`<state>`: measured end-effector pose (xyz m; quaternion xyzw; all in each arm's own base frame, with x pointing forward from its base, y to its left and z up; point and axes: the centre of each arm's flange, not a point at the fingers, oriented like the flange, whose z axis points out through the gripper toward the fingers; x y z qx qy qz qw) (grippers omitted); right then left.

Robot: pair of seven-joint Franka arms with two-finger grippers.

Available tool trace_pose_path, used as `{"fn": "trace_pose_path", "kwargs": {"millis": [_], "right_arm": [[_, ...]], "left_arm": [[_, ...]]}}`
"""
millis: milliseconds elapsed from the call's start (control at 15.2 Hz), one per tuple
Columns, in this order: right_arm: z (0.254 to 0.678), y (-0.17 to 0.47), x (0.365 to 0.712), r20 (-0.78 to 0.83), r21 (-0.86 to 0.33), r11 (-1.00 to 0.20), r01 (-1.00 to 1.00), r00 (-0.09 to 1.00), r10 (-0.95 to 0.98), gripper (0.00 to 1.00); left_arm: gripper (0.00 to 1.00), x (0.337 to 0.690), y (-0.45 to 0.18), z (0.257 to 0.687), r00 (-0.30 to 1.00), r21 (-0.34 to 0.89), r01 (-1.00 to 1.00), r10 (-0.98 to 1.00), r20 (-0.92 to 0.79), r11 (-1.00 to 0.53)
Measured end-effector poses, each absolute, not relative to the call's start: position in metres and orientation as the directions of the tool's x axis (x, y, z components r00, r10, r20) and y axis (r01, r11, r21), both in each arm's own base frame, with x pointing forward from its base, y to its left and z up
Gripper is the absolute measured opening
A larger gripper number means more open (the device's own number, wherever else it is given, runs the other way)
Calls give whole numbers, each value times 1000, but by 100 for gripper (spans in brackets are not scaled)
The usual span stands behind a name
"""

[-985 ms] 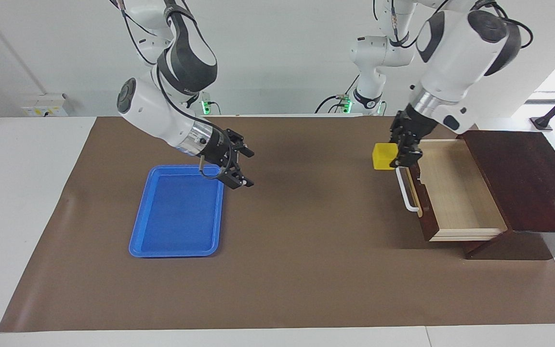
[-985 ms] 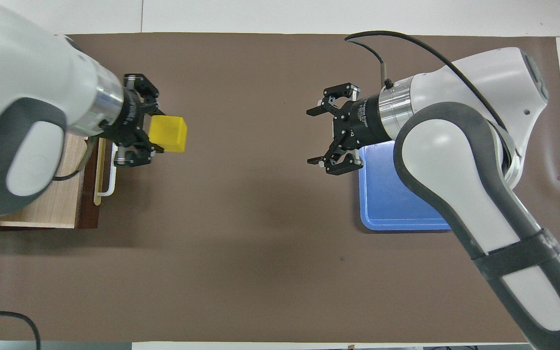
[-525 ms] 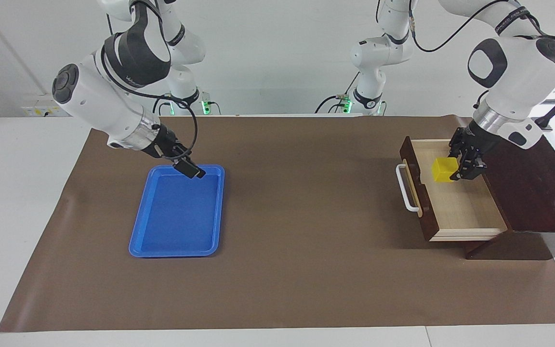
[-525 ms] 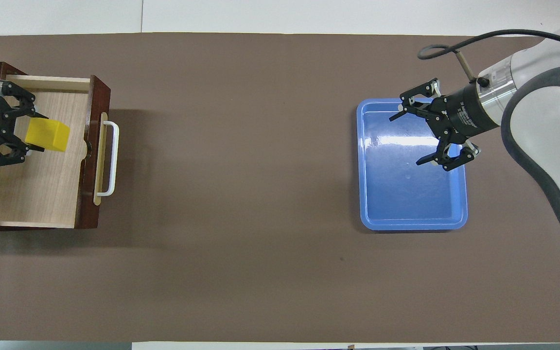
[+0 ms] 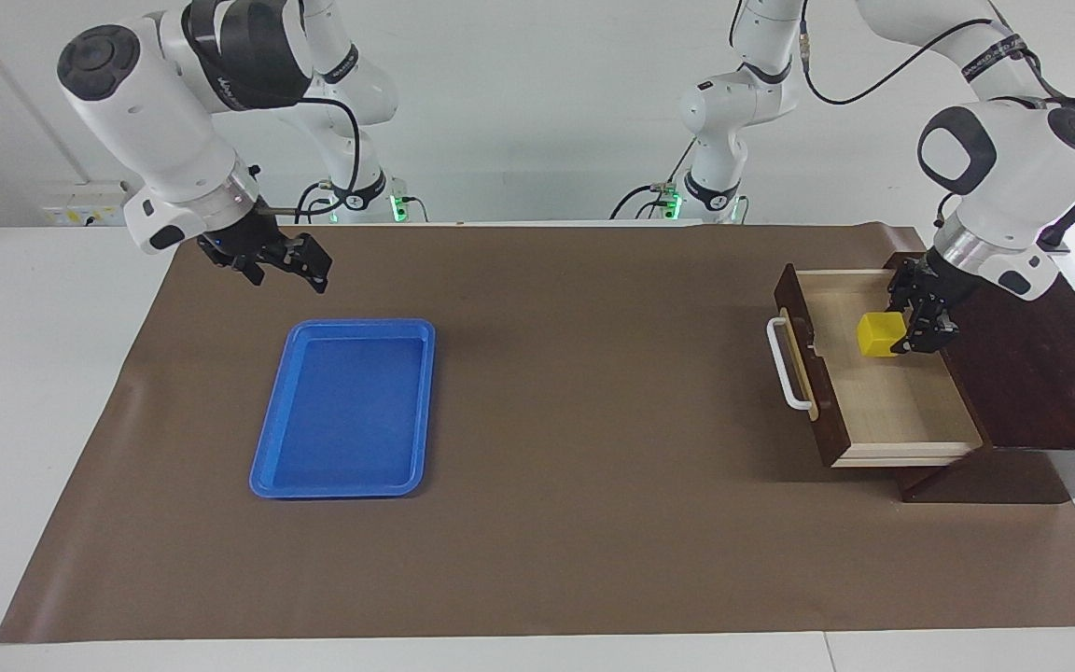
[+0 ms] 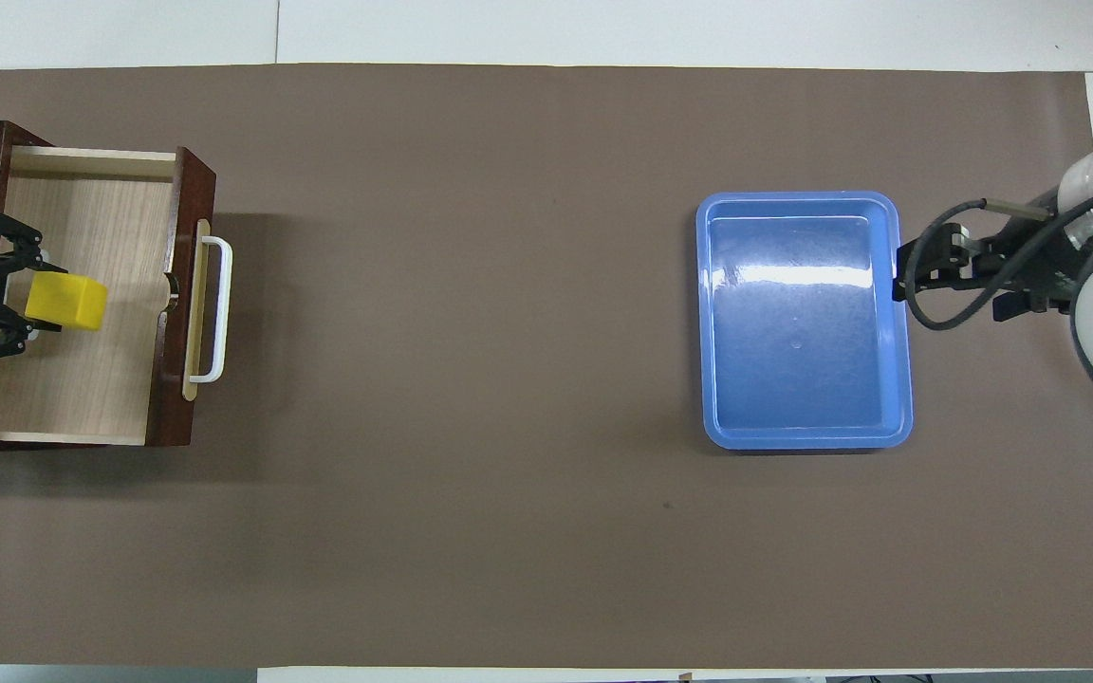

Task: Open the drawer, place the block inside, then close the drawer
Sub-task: 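Lower the cube into the drawer with the left gripper while the right gripper withdraws, then open the left gripper to release the cube inside the drawer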

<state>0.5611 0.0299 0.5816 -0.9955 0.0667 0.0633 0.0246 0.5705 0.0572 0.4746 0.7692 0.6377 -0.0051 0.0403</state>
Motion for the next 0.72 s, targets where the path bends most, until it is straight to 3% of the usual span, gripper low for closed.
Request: {"fn": "trace_pose_path", "kwargs": {"millis": [328,722], "right_arm": [[616,17,530,-139,-14,-1000,28,990,29,100],[608,15,527,-157,-5,-999,34,987,35,100]], "left_arm": [[57,568,31,455,174,44,984,983,-63,-172],[57,563,37,449,170,33,985,983,-64,-168]]}}
